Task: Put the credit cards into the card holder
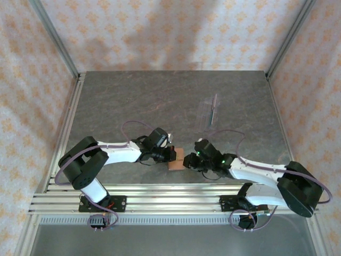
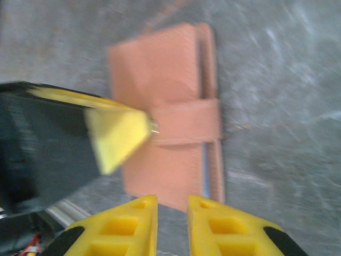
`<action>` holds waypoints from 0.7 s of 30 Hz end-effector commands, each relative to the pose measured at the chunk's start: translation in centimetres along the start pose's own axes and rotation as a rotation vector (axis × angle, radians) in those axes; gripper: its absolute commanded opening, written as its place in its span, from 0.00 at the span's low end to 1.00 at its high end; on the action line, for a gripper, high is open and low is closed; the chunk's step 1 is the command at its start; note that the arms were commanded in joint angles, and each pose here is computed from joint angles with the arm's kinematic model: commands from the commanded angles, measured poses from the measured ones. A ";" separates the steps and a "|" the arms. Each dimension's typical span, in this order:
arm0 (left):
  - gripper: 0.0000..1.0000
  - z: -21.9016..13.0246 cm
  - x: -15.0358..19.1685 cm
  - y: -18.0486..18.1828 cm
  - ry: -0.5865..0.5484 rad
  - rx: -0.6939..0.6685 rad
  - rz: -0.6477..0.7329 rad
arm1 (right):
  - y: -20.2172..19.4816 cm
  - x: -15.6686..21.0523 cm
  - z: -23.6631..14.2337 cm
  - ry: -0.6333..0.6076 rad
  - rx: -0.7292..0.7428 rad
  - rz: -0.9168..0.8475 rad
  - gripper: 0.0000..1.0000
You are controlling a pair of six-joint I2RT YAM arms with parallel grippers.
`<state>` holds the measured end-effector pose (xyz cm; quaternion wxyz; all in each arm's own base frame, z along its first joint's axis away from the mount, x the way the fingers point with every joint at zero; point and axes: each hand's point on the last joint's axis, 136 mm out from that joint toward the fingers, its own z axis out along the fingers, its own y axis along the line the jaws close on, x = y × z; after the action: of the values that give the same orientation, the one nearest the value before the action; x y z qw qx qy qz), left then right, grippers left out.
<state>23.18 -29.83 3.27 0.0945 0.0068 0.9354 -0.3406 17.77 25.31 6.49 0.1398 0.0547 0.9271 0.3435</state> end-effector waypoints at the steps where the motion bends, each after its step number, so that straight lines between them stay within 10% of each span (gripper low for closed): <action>1: 0.00 0.7 1.1 2.3 0.032 -0.066 -0.031 | 1.3 -1.3 -0.8 -0.010 0.012 -0.017 0.14; 5: 0.00 0.6 1.1 2.3 0.030 -0.065 -0.030 | 1.8 -2.6 0.5 -0.002 -0.018 0.053 0.01; 21: 0.00 0.5 1.1 2.1 0.024 -0.042 -0.035 | 2.0 -3.2 4.5 0.109 -0.003 0.127 0.00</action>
<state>23.16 -29.68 3.10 0.0938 0.0041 0.9336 -0.3458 21.47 28.26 5.13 0.0664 0.0892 0.9305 0.3489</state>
